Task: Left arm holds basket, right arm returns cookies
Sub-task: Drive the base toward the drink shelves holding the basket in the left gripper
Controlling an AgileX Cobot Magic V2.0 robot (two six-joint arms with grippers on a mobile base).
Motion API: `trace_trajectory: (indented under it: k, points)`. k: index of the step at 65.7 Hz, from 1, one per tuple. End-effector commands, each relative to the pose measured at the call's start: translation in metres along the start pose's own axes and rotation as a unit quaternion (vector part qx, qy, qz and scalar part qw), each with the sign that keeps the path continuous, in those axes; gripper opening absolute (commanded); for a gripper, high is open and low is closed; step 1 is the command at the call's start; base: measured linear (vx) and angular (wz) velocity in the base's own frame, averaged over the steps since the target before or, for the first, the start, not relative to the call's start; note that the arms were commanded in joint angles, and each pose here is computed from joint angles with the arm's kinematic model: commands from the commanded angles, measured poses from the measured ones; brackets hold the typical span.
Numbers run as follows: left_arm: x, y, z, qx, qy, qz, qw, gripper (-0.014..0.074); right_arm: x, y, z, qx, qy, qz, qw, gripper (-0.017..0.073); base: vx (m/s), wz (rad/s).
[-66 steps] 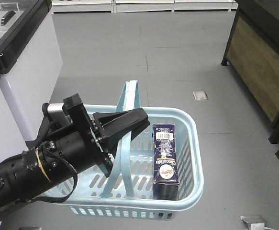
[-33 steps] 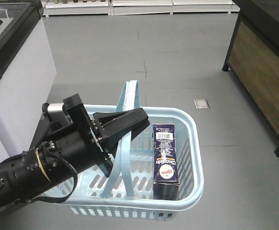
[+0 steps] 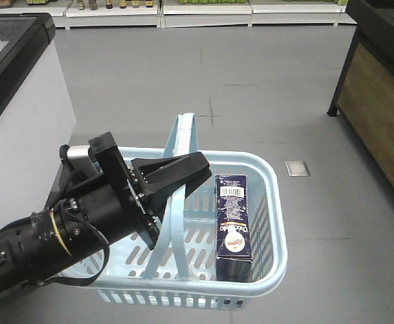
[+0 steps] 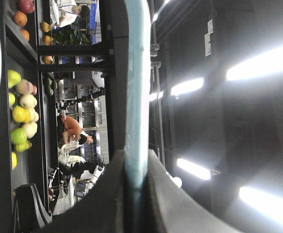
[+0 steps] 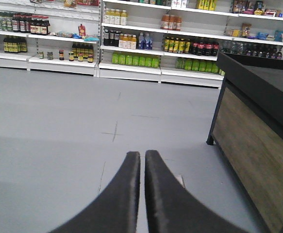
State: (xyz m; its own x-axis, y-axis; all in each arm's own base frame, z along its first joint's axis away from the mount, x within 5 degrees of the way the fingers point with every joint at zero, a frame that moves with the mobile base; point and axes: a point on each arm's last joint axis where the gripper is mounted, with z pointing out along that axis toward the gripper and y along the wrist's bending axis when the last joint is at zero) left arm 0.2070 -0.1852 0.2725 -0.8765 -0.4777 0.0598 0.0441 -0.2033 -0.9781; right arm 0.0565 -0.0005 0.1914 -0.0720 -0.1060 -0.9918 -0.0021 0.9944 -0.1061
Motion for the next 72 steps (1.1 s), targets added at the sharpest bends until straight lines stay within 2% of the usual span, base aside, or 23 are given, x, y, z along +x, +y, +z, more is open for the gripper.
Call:
trace_trajectory:
  k: [1, 72]
  points:
    - [0.0061, -0.0295, 0.0003, 0.09, 0.018, 0.004, 0.996, -0.0003, -0.0016, 0.0, 0.0, 0.003, -0.035, -0.005, 0.999, -0.0003, 0.42, 0.03]
    - [0.006, -0.0295, 0.0004, 0.09, 0.017, 0.004, 0.996, -0.0003, -0.0016, 0.0, 0.0, 0.003, -0.035, -0.005, 0.999, -0.0003, 0.51, 0.02]
